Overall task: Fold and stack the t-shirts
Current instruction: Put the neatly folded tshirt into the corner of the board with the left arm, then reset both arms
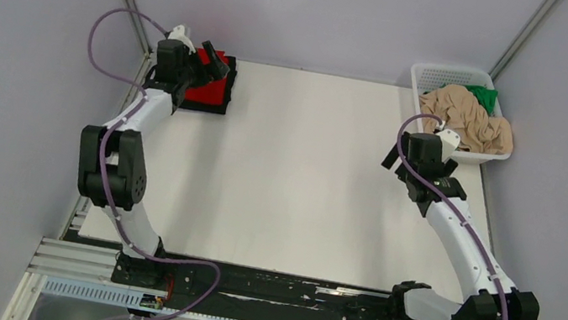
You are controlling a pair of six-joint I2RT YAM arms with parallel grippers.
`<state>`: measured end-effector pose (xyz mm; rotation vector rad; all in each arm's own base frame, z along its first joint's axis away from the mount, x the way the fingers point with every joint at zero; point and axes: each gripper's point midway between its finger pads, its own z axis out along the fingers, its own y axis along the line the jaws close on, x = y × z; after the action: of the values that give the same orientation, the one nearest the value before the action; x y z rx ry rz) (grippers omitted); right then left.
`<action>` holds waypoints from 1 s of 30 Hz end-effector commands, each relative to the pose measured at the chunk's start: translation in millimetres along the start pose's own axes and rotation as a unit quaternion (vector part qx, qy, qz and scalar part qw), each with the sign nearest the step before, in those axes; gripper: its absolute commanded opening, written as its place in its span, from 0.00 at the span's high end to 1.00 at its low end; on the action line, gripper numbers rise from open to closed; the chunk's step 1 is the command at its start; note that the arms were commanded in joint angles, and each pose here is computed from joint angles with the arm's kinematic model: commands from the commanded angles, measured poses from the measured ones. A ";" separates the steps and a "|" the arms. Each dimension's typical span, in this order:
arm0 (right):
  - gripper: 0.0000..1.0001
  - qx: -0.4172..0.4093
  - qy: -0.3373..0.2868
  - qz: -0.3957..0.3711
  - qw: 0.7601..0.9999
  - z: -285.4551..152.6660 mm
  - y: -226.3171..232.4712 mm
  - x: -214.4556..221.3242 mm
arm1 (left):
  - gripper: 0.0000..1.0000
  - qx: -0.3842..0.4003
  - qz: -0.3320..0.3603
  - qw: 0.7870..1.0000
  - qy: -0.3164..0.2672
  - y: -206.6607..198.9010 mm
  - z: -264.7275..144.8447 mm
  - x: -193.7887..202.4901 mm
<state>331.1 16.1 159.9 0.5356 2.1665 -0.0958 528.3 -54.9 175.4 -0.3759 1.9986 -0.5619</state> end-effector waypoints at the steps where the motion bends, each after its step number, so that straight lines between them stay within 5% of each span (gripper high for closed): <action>1: 0.00 -0.014 -0.028 0.025 0.999 -8.4 0.3 -11.1 | 0.00 -0.083 0.047 0.992 -0.077 31.6 -30.0 -51.6; 7: 0.00 -0.024 -0.012 0.021 0.999 -4.9 4.4 -2.2 | 0.00 -0.063 -0.015 0.995 -0.073 90.9 3.4 -67.7; 17: 0.00 -0.009 -0.015 0.026 0.999 -5.9 -5.2 2.3 | 0.00 -0.132 -0.072 0.989 -0.007 181.0 35.7 -30.3; 24: 0.00 -0.020 -0.035 0.033 0.999 -16.9 -4.1 -11.2 | 0.00 -0.103 -0.049 0.993 -0.032 145.5 15.0 -73.6; 30: 0.00 -0.032 -0.053 0.069 0.996 -29.2 -4.6 -17.5 | 0.00 -0.077 -0.010 0.995 -0.068 69.3 -52.7 -103.1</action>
<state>315.0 15.7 169.4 0.5658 2.1098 -0.0270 555.3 91.2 120.2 -0.6703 2.0642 -0.4043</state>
